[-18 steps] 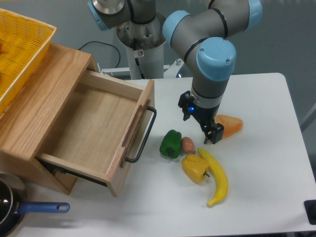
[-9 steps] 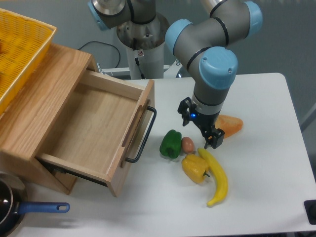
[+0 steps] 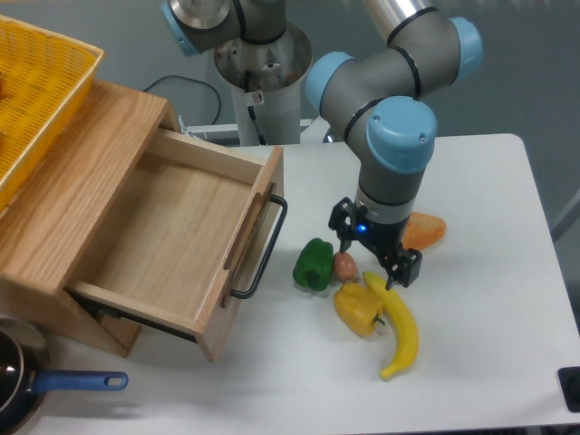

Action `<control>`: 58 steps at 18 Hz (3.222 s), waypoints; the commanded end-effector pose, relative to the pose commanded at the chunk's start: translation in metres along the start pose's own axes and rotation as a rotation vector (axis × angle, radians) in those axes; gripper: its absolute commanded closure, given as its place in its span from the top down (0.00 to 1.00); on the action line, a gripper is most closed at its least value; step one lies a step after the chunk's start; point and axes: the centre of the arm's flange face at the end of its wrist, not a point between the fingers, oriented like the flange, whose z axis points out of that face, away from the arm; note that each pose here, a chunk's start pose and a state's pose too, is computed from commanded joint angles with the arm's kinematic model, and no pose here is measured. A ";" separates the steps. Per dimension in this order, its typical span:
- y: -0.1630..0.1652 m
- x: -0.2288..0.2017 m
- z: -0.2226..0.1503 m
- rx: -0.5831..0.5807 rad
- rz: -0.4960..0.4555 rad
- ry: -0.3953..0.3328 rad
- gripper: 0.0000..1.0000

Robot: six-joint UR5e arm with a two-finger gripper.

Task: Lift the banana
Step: 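Move the gripper over the yellow banana's stem end, then lower the gripper around the banana and close on it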

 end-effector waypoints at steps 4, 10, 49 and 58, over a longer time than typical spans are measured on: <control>0.018 -0.026 0.016 0.008 -0.173 0.002 1.00; 0.025 -0.039 0.045 0.002 -0.308 0.012 1.00; 0.027 -0.056 0.135 -0.107 -0.373 -0.028 1.00; 0.027 -0.056 0.142 -0.105 -0.369 -0.032 1.00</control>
